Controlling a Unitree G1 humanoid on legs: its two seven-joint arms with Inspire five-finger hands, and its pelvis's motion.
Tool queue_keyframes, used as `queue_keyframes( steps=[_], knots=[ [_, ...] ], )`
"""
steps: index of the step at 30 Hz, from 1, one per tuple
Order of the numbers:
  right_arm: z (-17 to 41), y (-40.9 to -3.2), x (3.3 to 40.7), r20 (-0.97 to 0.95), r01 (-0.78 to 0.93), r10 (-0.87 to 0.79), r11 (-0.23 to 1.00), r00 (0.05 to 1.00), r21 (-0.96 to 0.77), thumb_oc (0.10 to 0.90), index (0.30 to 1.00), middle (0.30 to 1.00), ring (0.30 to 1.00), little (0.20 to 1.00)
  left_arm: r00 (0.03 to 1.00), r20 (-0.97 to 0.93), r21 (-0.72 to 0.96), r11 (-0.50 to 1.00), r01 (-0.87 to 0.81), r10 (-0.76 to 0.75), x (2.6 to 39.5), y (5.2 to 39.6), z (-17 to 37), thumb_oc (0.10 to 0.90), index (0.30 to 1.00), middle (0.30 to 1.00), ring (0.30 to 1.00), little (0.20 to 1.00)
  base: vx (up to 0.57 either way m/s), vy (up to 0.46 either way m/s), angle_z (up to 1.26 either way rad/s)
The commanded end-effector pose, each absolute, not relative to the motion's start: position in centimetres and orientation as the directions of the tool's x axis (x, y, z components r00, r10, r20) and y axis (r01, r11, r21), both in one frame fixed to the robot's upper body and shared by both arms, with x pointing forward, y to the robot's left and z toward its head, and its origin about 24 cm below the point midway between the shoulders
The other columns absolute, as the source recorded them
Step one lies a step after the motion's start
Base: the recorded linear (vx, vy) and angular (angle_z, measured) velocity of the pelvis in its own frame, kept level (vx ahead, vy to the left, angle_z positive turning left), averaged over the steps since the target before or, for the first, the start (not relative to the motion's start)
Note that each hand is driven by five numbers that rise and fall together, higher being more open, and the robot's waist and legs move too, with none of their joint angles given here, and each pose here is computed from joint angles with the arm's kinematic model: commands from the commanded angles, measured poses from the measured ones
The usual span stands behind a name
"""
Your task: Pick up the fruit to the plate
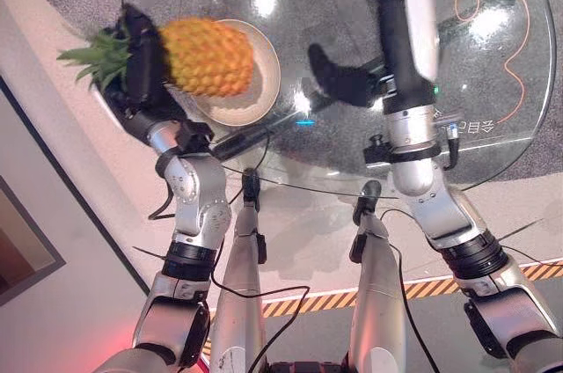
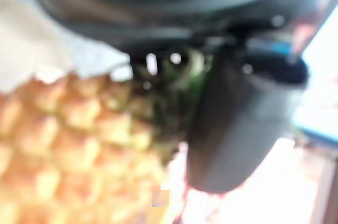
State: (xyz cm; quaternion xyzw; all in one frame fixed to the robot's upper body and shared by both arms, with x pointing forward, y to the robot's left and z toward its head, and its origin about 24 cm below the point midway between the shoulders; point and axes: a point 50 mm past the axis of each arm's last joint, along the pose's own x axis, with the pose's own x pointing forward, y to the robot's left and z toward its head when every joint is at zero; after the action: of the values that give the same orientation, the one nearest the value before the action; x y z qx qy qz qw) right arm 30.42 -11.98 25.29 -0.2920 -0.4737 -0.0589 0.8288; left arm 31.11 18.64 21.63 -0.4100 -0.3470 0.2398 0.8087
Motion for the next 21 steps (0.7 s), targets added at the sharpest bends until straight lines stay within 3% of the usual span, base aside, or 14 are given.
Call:
queue_keyframes(
  steps=[1,13,21],
  knots=[
    [29.4,-11.0,28.1,0.936,0.393,0.155,0.877,0.315,-0.277,0.800,0.900,0.900,0.900,0.900,0.352,0.644,-0.755,0.639,0.148,0.679,27.6,18.3,28.1,0.100,0.300,0.300,0.300,0.200,0.00,0.000,0.00],
    [28.8,-14.0,28.9,0.951,0.527,0.009,0.831,0.308,-0.179,0.800,0.900,0.900,0.900,0.900,0.262,0.649,-0.753,0.652,0.091,0.714,27.4,19.0,28.4,0.100,0.300,0.300,0.300,0.200,0.00,0.000,0.00],
    [27.3,-18.5,29.6,0.933,0.668,-0.213,0.743,0.290,-0.038,0.800,0.900,0.900,0.900,0.900,0.186,0.666,-0.738,0.674,0.024,0.723,27.3,20.3,28.3,0.100,0.300,0.300,0.300,0.200,0.00,0.000,0.00]
  ],
)
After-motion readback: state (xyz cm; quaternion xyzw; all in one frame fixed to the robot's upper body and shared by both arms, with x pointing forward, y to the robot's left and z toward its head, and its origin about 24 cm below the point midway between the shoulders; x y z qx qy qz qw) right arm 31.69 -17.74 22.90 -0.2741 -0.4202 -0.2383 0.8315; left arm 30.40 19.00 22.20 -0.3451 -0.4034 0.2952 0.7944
